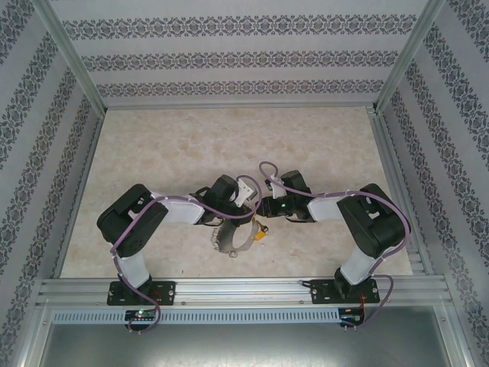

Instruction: Put the keys on the keyring

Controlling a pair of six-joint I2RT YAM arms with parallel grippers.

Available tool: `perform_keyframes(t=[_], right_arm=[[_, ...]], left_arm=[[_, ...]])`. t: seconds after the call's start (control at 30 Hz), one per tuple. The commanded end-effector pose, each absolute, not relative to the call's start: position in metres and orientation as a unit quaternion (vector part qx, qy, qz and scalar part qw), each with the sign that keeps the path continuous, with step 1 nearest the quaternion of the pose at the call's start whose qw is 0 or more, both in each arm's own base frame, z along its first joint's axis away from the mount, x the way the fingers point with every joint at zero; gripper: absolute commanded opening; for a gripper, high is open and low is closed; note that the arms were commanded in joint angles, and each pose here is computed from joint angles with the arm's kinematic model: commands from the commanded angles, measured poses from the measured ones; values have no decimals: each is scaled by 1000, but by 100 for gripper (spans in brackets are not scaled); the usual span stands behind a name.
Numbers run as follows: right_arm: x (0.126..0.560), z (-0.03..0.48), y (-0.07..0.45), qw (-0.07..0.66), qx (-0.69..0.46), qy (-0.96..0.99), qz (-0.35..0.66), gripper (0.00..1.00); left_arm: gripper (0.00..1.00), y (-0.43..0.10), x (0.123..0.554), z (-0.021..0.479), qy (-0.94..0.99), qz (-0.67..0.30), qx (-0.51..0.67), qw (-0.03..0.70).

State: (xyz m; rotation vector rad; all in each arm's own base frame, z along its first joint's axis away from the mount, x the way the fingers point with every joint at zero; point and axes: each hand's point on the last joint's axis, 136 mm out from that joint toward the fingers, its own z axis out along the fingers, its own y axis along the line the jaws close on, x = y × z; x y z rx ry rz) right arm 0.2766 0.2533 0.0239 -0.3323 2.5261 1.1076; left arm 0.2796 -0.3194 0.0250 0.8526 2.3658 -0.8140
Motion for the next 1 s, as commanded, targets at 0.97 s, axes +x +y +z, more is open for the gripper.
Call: perform_keyframes(t=[0.97], right_arm=[[269,21,259,171,-125,894,395,22]], left_arm=[[5,-334,269,25,861,-313,307,257]])
